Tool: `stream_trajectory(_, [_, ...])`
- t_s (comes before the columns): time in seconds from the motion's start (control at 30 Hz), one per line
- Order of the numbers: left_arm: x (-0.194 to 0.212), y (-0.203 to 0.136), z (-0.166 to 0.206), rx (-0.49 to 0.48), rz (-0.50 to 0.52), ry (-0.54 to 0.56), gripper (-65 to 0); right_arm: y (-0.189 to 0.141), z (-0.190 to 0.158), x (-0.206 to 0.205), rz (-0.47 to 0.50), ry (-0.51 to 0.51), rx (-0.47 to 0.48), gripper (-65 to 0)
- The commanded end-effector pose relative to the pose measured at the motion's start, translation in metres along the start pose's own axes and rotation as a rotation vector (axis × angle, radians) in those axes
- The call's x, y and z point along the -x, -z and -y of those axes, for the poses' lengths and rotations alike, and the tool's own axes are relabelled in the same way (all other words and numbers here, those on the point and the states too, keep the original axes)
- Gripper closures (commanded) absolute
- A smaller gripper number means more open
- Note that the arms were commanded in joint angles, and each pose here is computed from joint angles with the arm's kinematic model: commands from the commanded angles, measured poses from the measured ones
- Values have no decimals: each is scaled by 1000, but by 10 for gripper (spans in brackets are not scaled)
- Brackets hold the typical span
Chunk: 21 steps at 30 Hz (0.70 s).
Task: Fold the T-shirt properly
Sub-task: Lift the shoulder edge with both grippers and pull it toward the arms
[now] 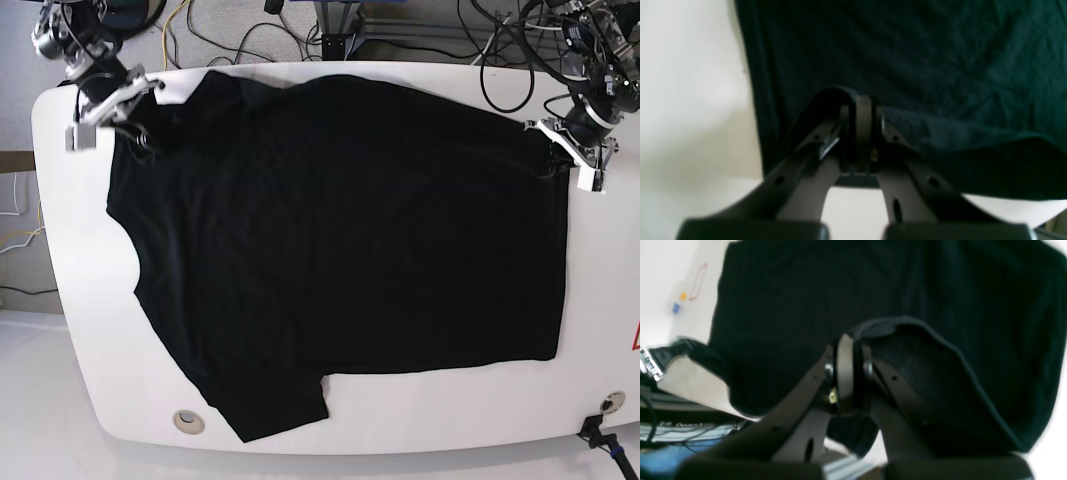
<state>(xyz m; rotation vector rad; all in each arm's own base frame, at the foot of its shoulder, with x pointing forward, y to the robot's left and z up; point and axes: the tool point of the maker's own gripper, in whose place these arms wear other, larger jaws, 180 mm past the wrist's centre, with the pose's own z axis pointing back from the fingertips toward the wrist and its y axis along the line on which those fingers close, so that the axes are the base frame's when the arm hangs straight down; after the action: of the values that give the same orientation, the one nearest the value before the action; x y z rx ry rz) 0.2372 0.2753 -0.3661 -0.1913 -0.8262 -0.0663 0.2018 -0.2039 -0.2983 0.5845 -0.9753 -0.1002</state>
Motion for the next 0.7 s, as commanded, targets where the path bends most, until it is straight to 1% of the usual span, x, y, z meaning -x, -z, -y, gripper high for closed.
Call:
stream_trajectory(0.0, [-18,-1,-5,-1,54,6,0,2,1,-16,41,-8,-8,0])
stream_trajectory(0.1, [-27,10,-11,5,76,-25,0,15,5,-37,80,19,-2,0])
stream_trajectory(0.17, [-34,16,-13,9,92,-39,0,26,9,-48,85,27,-12,0])
stream_trajectory(0.33, [-65,21,-14,13,159,-30,0,47,28,-64,103,79,-25,0])
stream_trajectory(0.5, [-92,23,-14,15,216,-17,0,72,39,-72,79,112,-59,0])
stream_trajectory(0.67, [-100,27,-21,-29,204,20,0,99,43,-82,71,161,-95,0])
